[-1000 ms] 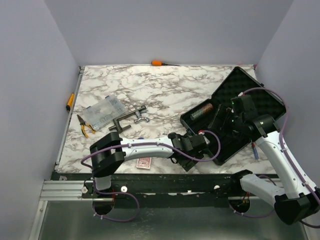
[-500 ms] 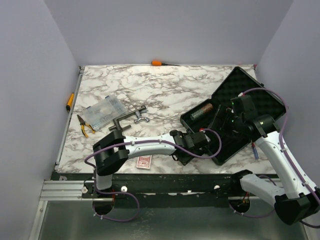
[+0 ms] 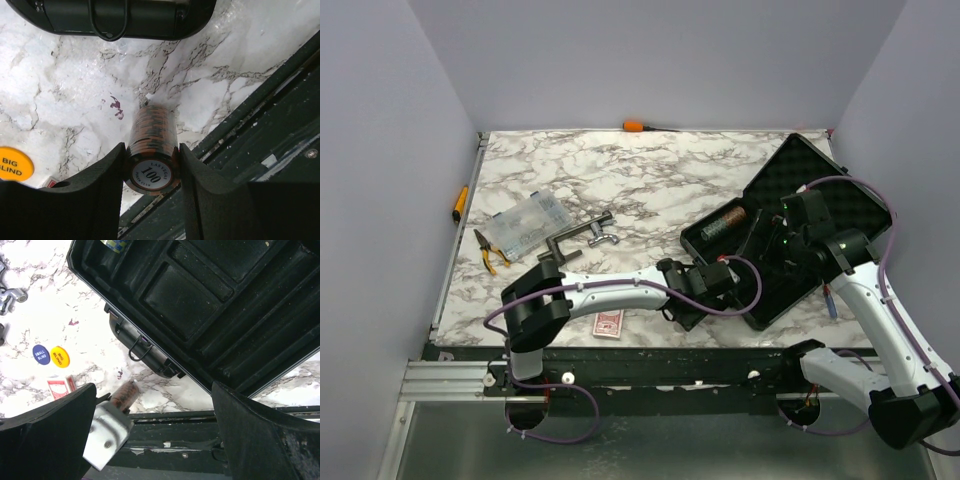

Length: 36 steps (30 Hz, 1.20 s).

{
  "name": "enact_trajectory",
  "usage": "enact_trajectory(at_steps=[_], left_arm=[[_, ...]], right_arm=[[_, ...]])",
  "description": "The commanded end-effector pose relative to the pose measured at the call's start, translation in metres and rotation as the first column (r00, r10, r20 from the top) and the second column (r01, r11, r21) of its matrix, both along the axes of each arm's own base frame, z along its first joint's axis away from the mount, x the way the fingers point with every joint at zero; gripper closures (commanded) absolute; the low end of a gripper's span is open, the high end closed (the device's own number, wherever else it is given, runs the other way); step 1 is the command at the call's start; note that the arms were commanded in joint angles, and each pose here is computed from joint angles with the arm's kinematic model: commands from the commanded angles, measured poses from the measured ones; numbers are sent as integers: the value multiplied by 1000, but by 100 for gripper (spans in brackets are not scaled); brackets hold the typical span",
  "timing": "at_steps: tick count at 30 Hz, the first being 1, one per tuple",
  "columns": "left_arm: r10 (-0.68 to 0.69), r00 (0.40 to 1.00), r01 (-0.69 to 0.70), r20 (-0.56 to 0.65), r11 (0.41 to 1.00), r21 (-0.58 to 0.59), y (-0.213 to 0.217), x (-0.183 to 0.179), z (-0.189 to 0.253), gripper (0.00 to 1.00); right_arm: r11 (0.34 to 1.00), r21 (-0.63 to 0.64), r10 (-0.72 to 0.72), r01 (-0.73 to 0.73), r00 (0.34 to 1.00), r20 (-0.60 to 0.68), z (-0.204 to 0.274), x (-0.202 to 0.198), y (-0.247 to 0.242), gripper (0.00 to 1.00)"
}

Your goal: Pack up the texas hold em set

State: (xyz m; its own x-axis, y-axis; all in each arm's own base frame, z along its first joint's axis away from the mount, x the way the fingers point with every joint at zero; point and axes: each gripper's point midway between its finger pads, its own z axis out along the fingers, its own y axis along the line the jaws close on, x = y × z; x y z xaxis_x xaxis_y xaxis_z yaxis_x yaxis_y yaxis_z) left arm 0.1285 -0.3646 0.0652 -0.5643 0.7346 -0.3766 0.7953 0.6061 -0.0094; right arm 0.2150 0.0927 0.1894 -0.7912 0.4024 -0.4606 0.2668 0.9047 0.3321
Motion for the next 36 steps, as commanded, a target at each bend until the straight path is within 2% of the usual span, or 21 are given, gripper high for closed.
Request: enact_trajectory(at_steps=[1,8,15,20,25,28,31,36], left_arm=[[17,1000,-16,5,990,-138,-9,-2,48,100],[53,998,-47,16,966,-252,-8,1,91,100],[48,998,-33,28,919,-393,-12,2,137,100],[99,995,-71,31,868,-491,-12,11,166,100],[179,984,-146,-8,777,-612,-11,28,201,100],[236,967,-237,-94,704,-669,-11,39,220,100],[312,930,-351,-193,605,-715,-8,55,238,100],[313,887,-453,-340,445,-772,-9,69,265,100]], right_arm=[[999,37,-31,30,999,20,13,2,3,0],[993,49,-107,106,994,20,22,0,-3,0],[975,144,-171,166,985,21,36,0,6,0],[951,221,-227,218,974,17,49,-1,11,0],[912,332,-263,241,965,22,64,0,22,0],[885,399,-275,238,961,37,74,3,29,0],[863,450,-286,228,956,64,83,8,34,0],[828,527,-304,192,943,135,101,18,40,0]])
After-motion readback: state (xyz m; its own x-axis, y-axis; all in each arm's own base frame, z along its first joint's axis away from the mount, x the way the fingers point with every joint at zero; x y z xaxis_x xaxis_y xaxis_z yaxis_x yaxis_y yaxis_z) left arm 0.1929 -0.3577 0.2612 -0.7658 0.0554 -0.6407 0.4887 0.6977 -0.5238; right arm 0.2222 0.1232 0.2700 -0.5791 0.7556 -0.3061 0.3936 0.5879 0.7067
